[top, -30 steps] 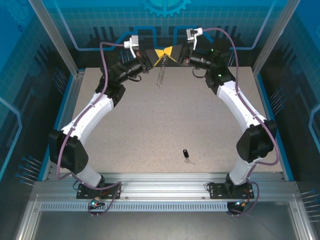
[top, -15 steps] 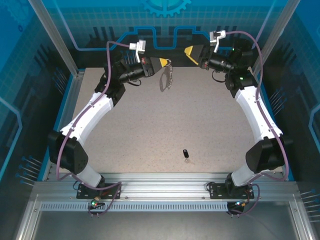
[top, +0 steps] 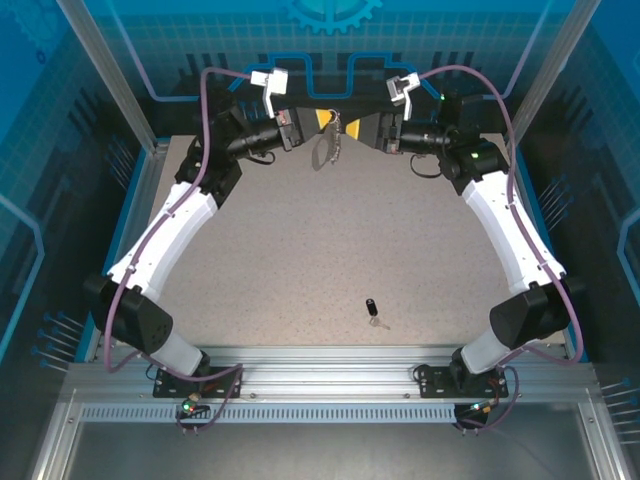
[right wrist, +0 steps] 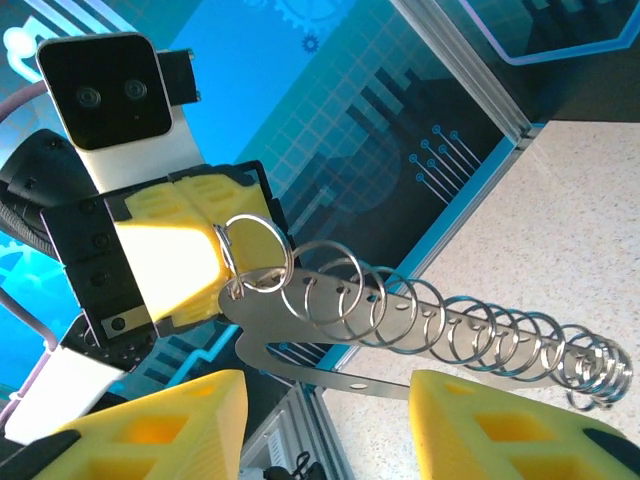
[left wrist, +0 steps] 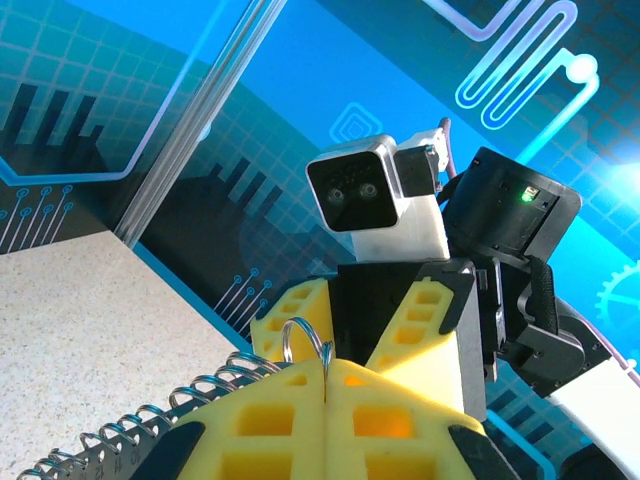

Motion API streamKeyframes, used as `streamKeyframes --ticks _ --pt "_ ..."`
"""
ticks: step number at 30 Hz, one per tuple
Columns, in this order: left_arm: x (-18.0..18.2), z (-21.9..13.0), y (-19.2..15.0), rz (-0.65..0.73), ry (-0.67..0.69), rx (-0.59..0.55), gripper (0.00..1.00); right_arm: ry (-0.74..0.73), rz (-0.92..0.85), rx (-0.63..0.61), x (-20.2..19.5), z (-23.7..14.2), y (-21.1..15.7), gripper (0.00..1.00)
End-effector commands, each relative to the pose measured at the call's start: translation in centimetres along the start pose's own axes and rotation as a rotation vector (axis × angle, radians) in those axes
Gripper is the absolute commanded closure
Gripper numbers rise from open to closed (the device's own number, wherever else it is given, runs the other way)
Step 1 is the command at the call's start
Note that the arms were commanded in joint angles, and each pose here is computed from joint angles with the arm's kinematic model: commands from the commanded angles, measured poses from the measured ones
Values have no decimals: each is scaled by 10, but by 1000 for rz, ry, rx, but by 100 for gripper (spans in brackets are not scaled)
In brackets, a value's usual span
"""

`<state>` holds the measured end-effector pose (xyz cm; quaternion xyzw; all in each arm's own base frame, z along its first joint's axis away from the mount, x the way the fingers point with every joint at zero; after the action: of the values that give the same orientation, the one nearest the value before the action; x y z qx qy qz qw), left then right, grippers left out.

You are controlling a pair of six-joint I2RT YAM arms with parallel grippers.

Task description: Put the keys on the keyring

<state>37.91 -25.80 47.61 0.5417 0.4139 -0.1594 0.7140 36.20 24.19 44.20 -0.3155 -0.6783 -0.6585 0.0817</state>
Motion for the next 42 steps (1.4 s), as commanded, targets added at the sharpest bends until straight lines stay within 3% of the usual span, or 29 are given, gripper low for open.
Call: streamKeyframes --ticks 1,20,34,37,42 --pt "-22 -3 3 79 -32 21 100 27 -65 -21 26 -10 10 54" --pt "-18 -5 -7 70 -23 47 100 88 -64 -83 45 7 34 61" --pt "-21 -5 -8 69 -44 57 100 89 -48 -72 42 21 32 64" --pt "-22 -6 -9 67 -47 64 100 90 -48 -72 43 23 32 67" --pt "-22 -6 -11 67 -50 74 100 90 -47 -69 44 25 31 82"
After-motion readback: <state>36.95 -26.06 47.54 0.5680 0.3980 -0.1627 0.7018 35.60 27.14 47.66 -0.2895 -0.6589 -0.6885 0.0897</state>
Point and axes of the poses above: each hand's point on the last joint's axis, 136 mm out from that joint toward the fingers, its own z axis out along the fingers, its own x axis along the line the jaws close on, y = z × x, the point moved 1 cm from there along -z, back along the fingers, and after that the axes turned 14 degrees about -z, right-handed, at the moved point
